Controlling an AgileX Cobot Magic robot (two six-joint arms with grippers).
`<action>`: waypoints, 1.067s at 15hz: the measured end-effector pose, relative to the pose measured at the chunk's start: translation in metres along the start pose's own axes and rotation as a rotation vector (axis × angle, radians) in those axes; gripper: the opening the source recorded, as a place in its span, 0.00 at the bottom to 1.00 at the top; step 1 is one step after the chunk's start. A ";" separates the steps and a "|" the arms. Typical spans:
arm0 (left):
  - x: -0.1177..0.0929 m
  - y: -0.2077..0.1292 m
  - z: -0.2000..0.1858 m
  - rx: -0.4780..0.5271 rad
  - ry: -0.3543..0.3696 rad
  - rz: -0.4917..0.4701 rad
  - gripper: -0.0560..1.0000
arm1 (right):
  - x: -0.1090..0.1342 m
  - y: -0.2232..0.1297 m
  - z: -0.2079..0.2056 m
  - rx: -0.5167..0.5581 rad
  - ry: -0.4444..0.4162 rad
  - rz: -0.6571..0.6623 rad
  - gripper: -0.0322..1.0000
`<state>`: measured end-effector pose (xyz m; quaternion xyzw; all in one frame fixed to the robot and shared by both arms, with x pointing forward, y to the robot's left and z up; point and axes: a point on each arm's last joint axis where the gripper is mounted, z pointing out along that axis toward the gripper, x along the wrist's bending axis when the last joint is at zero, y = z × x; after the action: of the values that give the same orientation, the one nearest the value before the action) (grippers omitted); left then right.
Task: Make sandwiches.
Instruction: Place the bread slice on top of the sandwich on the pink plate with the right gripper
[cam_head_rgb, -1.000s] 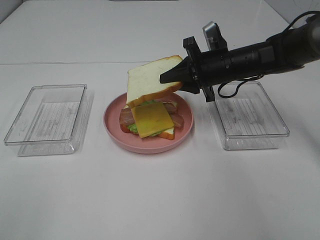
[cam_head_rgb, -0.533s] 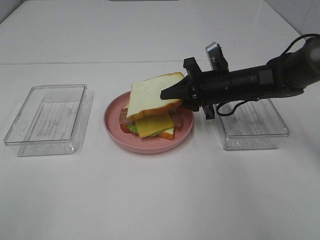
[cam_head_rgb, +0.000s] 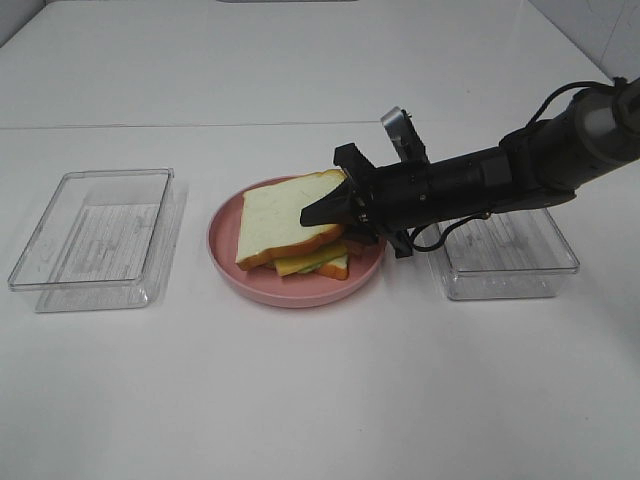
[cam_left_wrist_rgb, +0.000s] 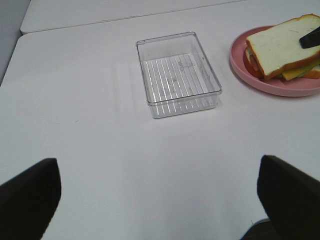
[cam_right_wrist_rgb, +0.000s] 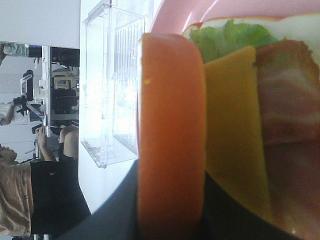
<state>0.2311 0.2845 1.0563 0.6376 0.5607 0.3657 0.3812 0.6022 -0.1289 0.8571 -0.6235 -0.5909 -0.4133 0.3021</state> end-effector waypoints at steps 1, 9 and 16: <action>0.000 0.000 0.000 0.000 0.000 0.000 0.99 | -0.001 0.000 0.001 0.001 0.000 0.004 0.25; 0.000 0.000 0.000 0.000 0.000 0.000 0.99 | 0.000 -0.002 0.001 0.018 0.028 0.009 0.62; 0.000 0.000 0.000 0.000 0.000 0.000 0.99 | 0.004 -0.006 -0.002 0.064 0.011 0.015 0.71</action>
<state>0.2311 0.2845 1.0563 0.6376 0.5607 0.3657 0.3812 0.5963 -0.1278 0.8604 -0.6157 -0.5974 -0.3952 0.3284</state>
